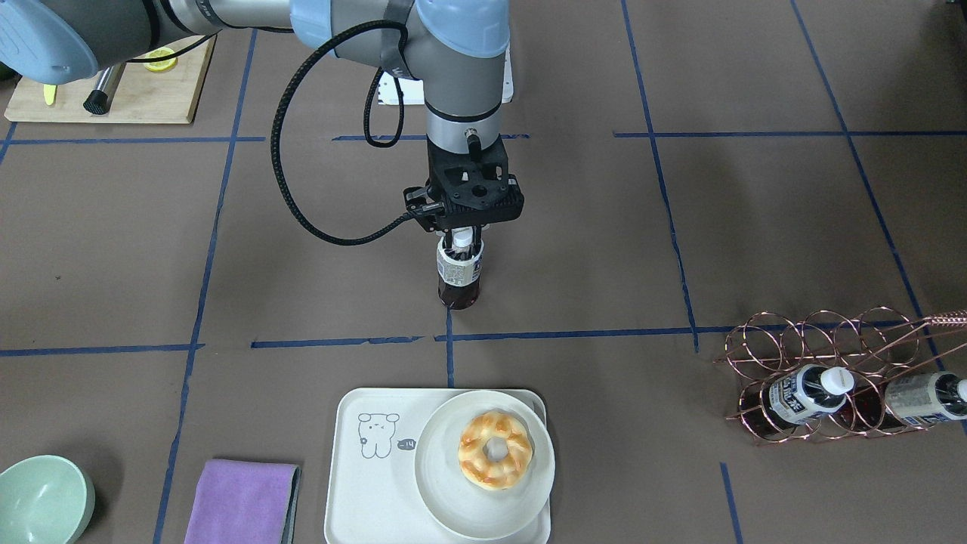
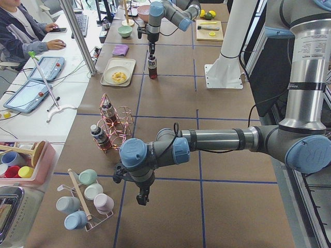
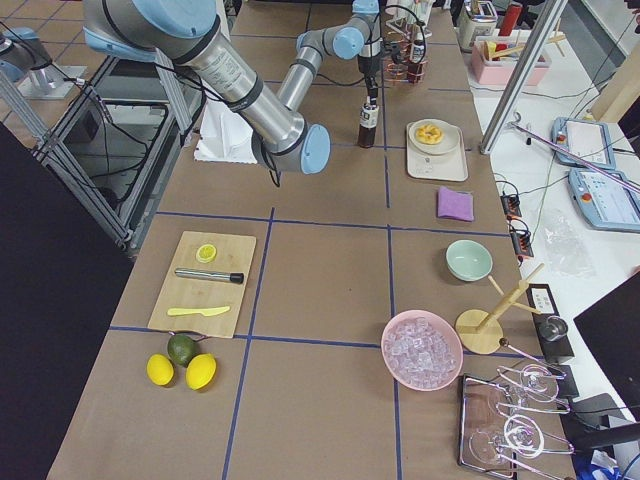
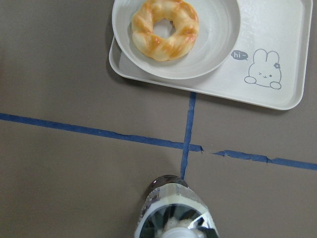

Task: Place tea on tray
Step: 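Lift the bottle and lower it onto the tray beside the donut plate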

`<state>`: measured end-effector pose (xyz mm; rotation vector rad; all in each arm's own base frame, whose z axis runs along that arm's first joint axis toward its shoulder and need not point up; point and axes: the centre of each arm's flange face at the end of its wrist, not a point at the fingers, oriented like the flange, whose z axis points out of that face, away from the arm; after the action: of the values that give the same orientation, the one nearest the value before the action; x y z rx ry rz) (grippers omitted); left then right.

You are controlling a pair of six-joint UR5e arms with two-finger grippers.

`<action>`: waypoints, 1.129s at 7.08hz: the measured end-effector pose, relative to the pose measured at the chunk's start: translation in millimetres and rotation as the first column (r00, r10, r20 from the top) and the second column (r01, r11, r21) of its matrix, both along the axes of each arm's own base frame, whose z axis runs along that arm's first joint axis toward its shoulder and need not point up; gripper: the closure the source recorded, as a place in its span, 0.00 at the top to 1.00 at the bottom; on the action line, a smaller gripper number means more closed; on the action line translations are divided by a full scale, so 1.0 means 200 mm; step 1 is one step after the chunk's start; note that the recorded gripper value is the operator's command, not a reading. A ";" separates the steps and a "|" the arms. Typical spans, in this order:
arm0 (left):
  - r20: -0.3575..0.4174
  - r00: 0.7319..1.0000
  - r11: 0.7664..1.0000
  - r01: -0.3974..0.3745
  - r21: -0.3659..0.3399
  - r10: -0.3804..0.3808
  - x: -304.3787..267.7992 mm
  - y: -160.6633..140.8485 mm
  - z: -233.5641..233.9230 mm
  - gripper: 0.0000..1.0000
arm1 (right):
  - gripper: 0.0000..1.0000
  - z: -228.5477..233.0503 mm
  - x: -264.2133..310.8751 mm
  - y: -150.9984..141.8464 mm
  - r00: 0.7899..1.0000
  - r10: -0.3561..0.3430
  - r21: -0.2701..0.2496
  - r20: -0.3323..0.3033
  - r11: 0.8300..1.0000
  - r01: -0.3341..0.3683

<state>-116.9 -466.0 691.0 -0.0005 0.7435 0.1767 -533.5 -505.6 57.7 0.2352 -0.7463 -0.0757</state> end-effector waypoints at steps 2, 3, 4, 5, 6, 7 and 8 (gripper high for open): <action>0.000 1.000 1.000 0.000 0.000 0.000 0.00 0.00 0.00 1.00 | 0.00 -0.04 0.06 -0.05 1.000 0.021 -0.002 0.012 1.000 -0.021; 0.000 1.000 1.000 0.000 0.001 0.000 0.00 0.00 0.00 1.00 | 0.00 -0.07 0.16 -0.14 0.999 0.044 -0.018 0.021 0.999 -0.043; 0.000 1.000 1.000 0.000 0.003 0.000 0.00 0.00 -0.01 1.00 | 0.00 -0.08 0.28 -0.29 0.998 0.061 -0.042 0.027 0.997 -0.060; 0.000 1.000 1.000 0.000 0.004 0.000 0.00 0.00 -0.01 1.00 | 0.00 -0.10 0.40 -0.49 0.997 0.068 -0.072 0.024 0.995 -0.066; 0.000 1.000 1.000 0.001 0.005 -0.001 0.00 0.00 -0.01 1.00 | 0.00 -0.11 0.51 -0.71 0.998 0.061 -0.101 0.018 0.993 -0.059; 0.000 1.000 1.000 0.000 0.005 0.000 0.00 0.00 -0.01 1.00 | 0.00 -0.07 0.59 -0.91 0.998 0.053 -0.115 0.016 0.992 -0.051; 0.000 1.000 1.000 0.000 0.006 0.000 0.00 0.00 -0.02 1.00 | 0.00 0.02 0.61 -1.05 0.998 0.052 -0.119 0.018 0.992 -0.050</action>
<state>-116.9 -466.7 687.9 0.0052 0.7427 0.1790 -410.9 -715.6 61.3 0.1419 -0.7626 0.0196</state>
